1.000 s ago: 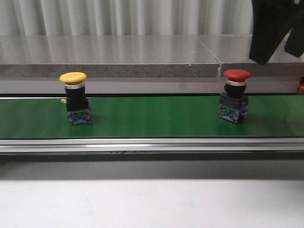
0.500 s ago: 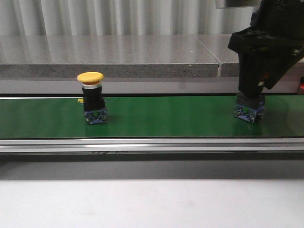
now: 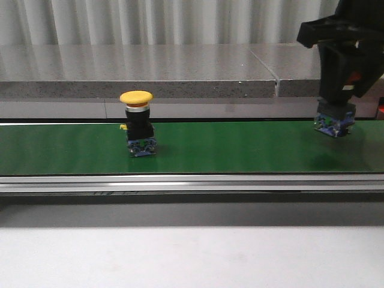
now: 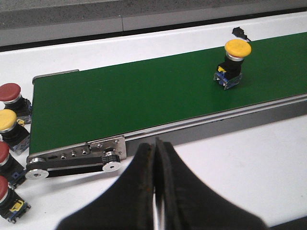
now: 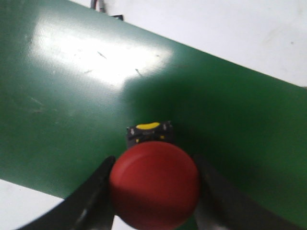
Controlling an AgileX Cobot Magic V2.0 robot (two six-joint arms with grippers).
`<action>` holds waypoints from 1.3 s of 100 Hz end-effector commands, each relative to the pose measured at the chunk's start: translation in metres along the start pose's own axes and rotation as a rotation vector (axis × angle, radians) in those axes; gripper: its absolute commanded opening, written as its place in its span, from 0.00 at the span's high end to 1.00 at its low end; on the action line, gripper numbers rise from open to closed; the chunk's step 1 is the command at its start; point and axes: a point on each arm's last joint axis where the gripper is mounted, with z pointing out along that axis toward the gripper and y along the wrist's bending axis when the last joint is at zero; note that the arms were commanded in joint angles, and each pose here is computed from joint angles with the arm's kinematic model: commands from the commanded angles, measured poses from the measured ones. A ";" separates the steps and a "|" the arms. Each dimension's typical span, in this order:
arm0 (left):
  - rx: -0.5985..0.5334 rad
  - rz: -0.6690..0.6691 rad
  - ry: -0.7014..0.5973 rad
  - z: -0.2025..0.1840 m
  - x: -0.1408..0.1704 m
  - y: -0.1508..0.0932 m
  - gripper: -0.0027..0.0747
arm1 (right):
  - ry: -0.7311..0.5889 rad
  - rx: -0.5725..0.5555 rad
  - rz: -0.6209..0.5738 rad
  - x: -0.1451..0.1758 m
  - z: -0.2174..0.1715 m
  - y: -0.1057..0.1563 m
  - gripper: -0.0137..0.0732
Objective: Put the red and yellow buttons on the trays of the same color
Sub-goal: 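Carry the red button to the red tray and open the right gripper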
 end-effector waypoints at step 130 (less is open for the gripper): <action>0.018 -0.004 -0.088 -0.004 -0.013 -0.001 0.99 | -0.155 0.275 0.568 -0.003 0.009 -0.242 0.81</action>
